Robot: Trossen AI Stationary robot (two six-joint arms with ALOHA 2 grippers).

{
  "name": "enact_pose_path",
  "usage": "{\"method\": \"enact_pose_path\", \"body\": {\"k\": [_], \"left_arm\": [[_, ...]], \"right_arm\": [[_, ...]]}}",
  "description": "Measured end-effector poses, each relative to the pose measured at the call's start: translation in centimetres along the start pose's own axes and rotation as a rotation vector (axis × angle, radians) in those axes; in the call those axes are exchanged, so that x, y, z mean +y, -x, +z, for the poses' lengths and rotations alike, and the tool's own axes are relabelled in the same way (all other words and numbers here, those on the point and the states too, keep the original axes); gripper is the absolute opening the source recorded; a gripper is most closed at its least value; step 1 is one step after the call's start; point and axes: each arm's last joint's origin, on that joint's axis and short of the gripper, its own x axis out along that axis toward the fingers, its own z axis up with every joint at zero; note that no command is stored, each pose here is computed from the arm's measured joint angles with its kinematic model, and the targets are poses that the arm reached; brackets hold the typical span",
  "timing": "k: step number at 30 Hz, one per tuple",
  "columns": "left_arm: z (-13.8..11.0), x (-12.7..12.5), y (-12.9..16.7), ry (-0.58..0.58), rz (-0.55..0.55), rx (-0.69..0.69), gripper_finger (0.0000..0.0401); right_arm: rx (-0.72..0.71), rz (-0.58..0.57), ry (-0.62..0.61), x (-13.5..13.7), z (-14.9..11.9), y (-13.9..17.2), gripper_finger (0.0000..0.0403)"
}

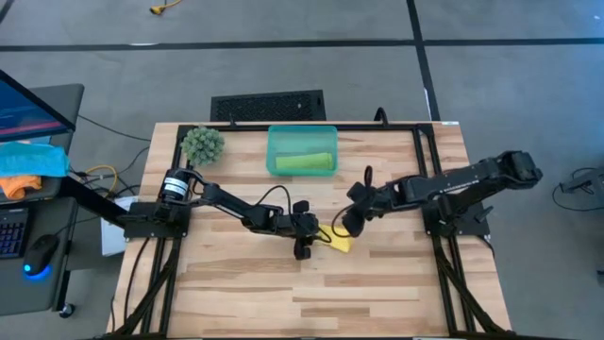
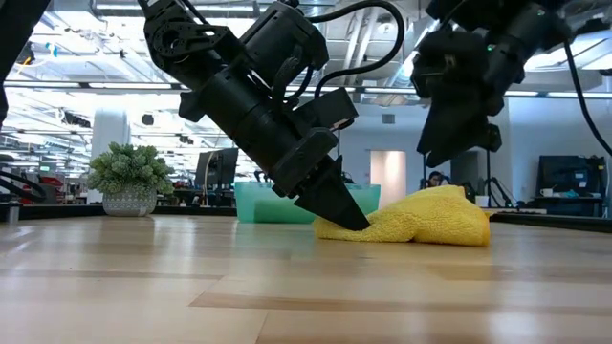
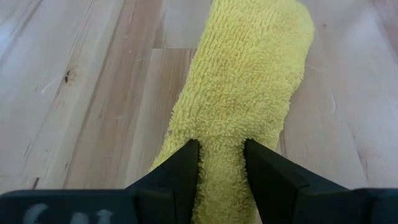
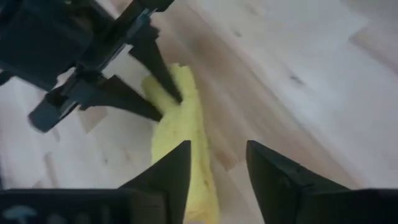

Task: Roll microfiber towels into tight, uniform cylinder then place into a basket
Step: Roll the yellow microfiber cloth

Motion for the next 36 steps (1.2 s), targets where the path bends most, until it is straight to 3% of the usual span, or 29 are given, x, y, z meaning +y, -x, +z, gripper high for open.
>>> {"method": "enact_pose_path", "body": {"k": [6, 10, 15, 21, 30, 36], "left_arm": [[0.0, 0.0, 0.0, 0.000, 0.000, 0.000, 0.0127], [0.0, 0.0, 0.0, -0.015, 0.001, 0.000, 0.0127], [0.0, 0.0, 0.0, -0.026, 0.001, -0.001, 0.0127], [0.0, 0.0, 0.0, -0.038, 0.002, -0.001, 0.0127], [0.0, 0.0, 0.0, -0.050, 0.003, 0.000, 0.0127], [0.0, 0.0, 0.0, -0.051, 0.003, 0.000, 0.0127]], "right_arm": [[0.037, 0.055, -0.026, -0.2, 0.3, 0.0, 0.0234], [0.069, 0.034, -0.033, -0.5, 0.3, -1.0, 0.0255], [0.150, -0.004, -0.032, -0.8, -0.5, -3.4, 0.0255], [0.275, 0.184, -0.034, -0.2, -0.8, -6.2, 0.0255], [0.410, 0.219, -0.054, -0.6, -1.8, -8.7, 0.0254], [0.404, 0.223, -0.050, -0.6, -1.8, -8.2, 0.0210]]}}
